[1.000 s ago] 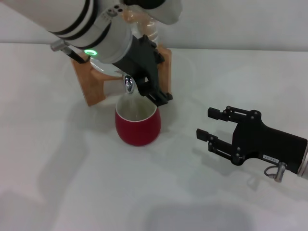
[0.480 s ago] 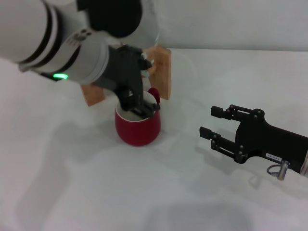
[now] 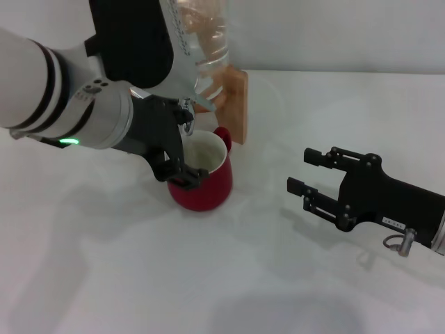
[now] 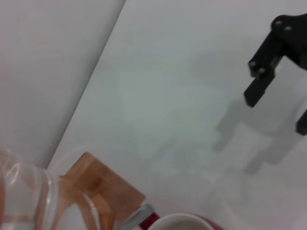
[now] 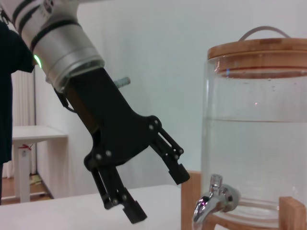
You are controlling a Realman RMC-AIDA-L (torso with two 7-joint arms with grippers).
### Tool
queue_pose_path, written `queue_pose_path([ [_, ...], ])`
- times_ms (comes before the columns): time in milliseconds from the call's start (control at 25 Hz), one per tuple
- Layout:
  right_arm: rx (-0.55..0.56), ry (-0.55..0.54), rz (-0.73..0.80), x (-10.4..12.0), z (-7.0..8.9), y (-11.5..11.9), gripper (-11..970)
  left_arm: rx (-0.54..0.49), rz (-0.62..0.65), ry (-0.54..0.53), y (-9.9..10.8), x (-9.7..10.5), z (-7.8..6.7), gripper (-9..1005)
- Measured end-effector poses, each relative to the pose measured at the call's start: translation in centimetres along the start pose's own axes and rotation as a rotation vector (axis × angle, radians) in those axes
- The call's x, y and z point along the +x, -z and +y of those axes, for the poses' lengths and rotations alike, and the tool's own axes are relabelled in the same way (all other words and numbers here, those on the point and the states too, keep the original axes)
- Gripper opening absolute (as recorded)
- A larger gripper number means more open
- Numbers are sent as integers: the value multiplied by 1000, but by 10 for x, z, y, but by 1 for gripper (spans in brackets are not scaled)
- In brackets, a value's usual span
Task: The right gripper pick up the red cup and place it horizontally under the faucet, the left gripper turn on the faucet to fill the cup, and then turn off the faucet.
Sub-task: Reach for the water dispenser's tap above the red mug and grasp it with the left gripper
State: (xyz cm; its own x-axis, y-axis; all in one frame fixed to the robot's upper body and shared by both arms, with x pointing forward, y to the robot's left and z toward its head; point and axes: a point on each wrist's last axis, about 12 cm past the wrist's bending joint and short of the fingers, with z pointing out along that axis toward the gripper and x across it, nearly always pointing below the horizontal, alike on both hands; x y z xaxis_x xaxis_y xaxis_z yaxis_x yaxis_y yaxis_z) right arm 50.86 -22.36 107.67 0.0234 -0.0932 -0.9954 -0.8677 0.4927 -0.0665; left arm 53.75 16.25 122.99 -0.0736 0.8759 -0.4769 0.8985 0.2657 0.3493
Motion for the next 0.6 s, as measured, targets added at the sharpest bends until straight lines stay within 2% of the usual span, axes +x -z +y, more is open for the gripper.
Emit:
queue_pose_path([
  [280, 39, -61, -17, 1, -3, 1, 527, -7, 7, -18, -6, -5, 5, 887],
  [600, 38, -63, -17, 0, -4, 1, 527, -11, 13, -32, -8, -8, 7, 887],
])
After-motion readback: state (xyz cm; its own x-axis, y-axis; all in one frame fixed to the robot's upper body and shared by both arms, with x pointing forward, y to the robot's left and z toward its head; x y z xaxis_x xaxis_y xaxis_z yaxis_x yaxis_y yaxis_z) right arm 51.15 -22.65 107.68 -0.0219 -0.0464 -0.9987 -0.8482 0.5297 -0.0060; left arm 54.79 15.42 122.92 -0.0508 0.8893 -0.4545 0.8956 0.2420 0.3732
